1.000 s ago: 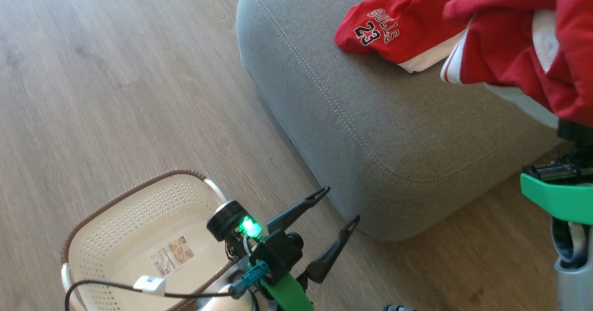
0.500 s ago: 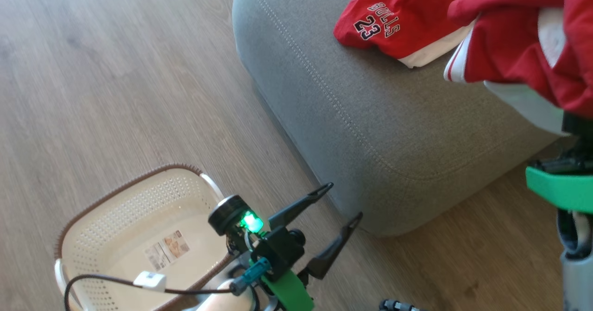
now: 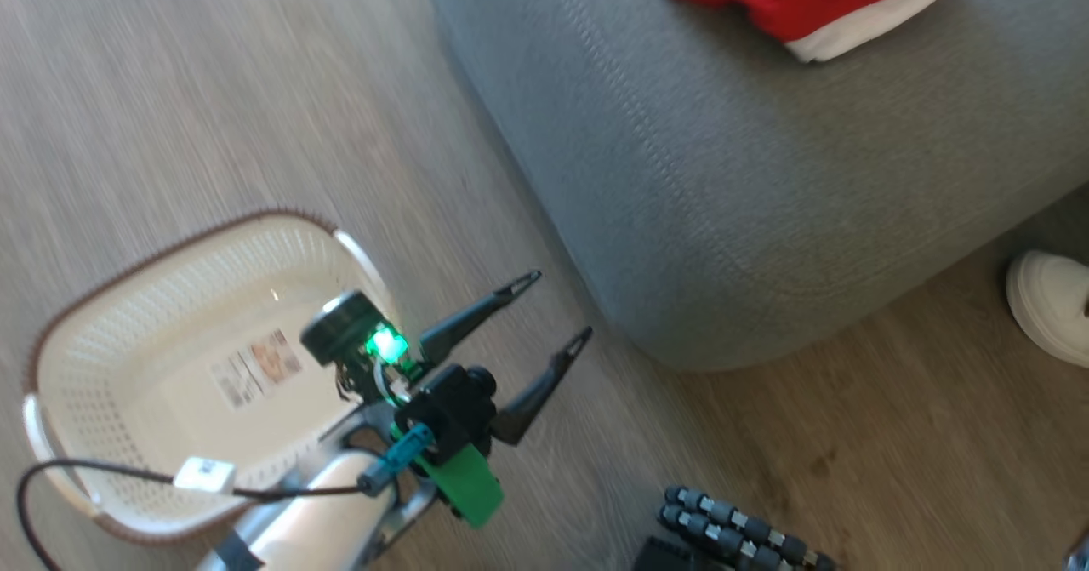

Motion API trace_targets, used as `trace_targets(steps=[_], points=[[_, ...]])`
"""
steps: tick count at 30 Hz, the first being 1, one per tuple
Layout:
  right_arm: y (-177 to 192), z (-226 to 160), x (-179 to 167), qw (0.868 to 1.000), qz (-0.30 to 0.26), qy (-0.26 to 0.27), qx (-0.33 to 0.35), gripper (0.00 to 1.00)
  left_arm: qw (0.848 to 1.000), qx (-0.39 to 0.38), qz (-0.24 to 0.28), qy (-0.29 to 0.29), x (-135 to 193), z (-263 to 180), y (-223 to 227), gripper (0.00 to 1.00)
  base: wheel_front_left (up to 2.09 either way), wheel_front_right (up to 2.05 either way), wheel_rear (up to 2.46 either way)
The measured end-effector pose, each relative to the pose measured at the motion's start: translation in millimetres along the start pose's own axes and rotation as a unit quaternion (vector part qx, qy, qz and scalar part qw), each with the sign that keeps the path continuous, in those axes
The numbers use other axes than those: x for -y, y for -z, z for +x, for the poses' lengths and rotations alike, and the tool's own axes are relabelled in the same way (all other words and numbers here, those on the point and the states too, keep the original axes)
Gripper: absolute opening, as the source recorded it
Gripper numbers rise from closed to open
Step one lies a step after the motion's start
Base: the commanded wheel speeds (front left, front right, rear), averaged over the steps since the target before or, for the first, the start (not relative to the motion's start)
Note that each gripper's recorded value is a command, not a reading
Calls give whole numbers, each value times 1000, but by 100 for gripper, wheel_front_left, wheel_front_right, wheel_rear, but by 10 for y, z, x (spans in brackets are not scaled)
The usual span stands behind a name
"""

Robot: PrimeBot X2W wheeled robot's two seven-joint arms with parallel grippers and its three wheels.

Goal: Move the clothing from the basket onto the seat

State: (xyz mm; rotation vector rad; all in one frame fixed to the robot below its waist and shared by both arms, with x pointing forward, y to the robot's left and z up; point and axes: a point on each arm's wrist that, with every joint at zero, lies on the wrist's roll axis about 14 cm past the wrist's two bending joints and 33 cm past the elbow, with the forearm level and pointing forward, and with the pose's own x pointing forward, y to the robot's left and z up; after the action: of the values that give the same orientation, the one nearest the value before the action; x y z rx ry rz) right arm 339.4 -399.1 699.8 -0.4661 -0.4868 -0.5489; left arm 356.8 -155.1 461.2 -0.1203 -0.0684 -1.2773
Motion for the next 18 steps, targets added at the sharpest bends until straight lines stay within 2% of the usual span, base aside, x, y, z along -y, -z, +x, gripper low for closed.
trace_targets(steps=[3, 8, 14, 18], points=[[195, 196, -54, 1000, 8, 11, -10, 0, 1000, -11, -2, 0, -132, -41, 190, 100, 0, 0, 0], [495, 498, -208, 1000, 1, 8, -26, 0, 999, -30, -16, 17, -155, -126, 503, 100, 0, 0, 0], [977, 735, -452, 998, 20, 6, -67, 0, 998, -37, -42, -13, -320, -197, 706, 100, 0, 0, 0], [1353, 771, -478, 993, 28, 15, -113, 0, 997, -47, -46, -27, -407, -291, 810, 100, 0, 0, 0]])
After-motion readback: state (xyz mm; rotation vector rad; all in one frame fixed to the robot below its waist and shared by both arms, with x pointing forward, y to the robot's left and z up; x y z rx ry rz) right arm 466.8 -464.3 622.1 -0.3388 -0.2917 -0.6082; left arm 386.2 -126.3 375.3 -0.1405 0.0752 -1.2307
